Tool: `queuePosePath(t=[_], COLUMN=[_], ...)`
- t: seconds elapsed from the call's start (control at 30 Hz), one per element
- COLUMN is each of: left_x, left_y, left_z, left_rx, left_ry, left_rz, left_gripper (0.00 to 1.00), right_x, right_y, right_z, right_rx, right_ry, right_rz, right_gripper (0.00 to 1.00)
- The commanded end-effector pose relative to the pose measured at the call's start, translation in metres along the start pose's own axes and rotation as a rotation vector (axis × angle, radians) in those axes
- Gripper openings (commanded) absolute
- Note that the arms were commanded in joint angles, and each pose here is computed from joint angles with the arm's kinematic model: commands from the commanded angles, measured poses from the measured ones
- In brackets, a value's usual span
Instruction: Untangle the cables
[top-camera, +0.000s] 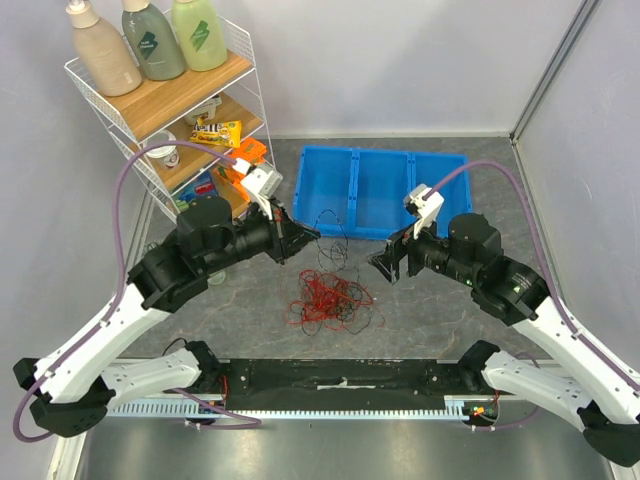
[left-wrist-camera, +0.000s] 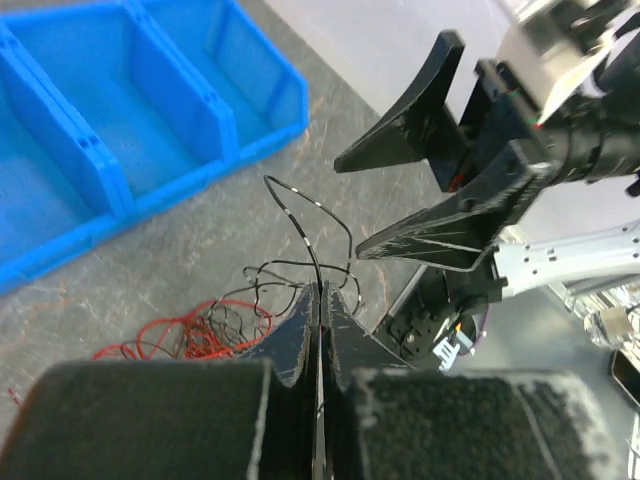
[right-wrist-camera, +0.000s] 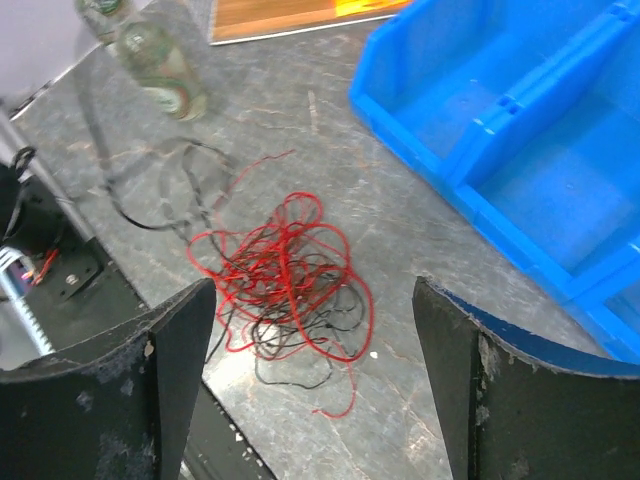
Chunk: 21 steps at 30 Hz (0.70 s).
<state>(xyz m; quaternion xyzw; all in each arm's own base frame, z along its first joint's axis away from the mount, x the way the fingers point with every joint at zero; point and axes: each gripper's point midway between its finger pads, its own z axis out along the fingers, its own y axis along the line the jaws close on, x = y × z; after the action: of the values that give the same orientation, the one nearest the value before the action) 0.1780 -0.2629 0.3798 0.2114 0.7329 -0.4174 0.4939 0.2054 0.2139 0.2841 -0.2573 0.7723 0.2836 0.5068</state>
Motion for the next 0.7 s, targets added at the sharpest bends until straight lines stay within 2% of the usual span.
queuePosePath(t=[0.0, 0.1, 0.17, 0.33, 0.43, 0.47, 0.53, 0.57, 0.63, 0.67], left_x=[0.015, 0.022, 0.026, 0.037, 0.039, 0.040, 0.039, 0.039, 0.041, 0.042], left_y=[-0.010, -0.011, -0.011, -0.009, -0.011, -0.012, -0.012, -0.013, -0.010, -0.005], left_z=[0.010, 0.018, 0.022, 0.030, 0.033, 0.033, 0.035, 0.035, 0.037, 0.037], left_rx=[0.063, 0.072, 0.083, 0.083, 0.102, 0.105, 0.110, 0.113, 0.103, 0.072], left_ry=[0.052, 0.080, 0.096, 0.129, 0.132, 0.134, 0.130, 0.130, 0.138, 0.141], left_rz=[-0.062, -0.087, -0.100, -0.120, -0.128, -0.128, -0.132, -0.132, -0.130, -0.127], left_gripper=[0.02, 0.02, 0.02, 0.01, 0.02, 0.02, 0.02, 0.02, 0.02, 0.15], right_x=[-0.029, -0.038, -0.035, -0.035, -0.019, -0.014, -0.007, -0.006, -0.003, -0.003], right_y=[0.039, 0.065, 0.086, 0.091, 0.093, 0.092, 0.088, 0.088, 0.080, 0.071], right_z=[-0.010, -0.002, 0.004, 0.015, 0.027, 0.032, 0.040, 0.042, 0.044, 0.045], right_rx=[-0.211, -0.356, -0.472, -0.450, -0.458, -0.446, -0.414, -0.407, -0.357, -0.303], right_ry=[-0.105, -0.146, -0.128, -0.161, -0.129, -0.111, -0.087, -0.083, -0.069, -0.071], right_rz=[-0.064, 0.025, 0.080, 0.163, 0.194, 0.201, 0.216, 0.223, 0.229, 0.232], right_gripper=[0.88, 0.87, 0.80, 0.72, 0.66, 0.61, 0.45, 0.34, 0.08, 0.00])
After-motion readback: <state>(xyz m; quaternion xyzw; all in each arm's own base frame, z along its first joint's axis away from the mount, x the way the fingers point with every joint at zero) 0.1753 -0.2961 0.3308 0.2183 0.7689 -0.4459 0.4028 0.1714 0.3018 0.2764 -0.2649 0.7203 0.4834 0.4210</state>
